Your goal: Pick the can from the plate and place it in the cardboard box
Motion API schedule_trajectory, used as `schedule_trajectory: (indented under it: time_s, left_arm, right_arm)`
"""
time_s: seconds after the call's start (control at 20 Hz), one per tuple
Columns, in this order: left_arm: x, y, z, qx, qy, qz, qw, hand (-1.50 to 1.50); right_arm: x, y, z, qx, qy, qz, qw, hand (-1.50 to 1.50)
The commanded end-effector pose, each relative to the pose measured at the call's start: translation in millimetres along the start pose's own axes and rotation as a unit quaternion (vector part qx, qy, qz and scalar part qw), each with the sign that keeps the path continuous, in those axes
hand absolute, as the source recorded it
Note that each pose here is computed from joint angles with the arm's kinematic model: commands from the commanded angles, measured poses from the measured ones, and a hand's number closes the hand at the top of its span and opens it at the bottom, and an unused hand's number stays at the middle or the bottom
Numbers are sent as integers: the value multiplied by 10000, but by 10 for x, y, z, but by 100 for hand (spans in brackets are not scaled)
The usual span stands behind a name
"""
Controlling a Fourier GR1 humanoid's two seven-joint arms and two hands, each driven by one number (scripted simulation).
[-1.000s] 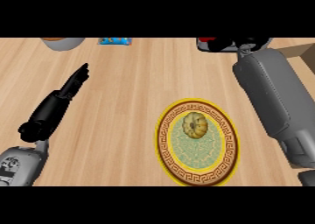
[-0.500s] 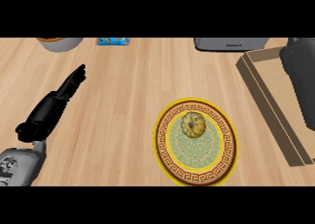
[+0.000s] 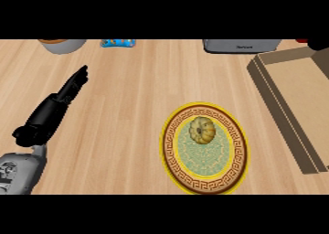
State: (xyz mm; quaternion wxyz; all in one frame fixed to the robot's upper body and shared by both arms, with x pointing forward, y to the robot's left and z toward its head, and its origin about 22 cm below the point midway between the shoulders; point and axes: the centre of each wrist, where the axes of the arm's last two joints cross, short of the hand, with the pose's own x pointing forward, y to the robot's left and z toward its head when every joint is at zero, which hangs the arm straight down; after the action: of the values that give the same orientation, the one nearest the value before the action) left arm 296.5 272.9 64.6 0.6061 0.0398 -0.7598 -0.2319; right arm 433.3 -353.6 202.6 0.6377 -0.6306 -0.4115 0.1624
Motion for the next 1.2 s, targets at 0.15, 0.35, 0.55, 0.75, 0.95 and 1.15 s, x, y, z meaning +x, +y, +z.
schedule_trajectory:
  time_s: [0.15,0.35,0.55,0.75,0.95,1.15]
  left_arm:
    - [7,-172,-83,11,15,-80,10000,0]
    - [-29,-140,82,10,40,36,10000,0]
    - [53,-94,-22,-33,86,85,9999,0]
    - [120,-56,5,14,16,-37,10000,0]
    - [40,39,98,103,80,-36,9999,0]
    - [6,-5,82,203,152,-30,9997,0]
  right_arm:
    - [-636,-81,-264,1272,318,164,9912,150]
    - [-873,66,-288,1928,459,554,9786,150]
    - [-1014,321,-200,2597,240,293,9650,-150]
    - [-1306,140,-288,2556,-390,-101,9659,-150]
    - [-1167,-107,-326,1454,-940,-1516,9732,-150]
    - [-1102,-169,-354,581,-576,-3910,9168,-150]
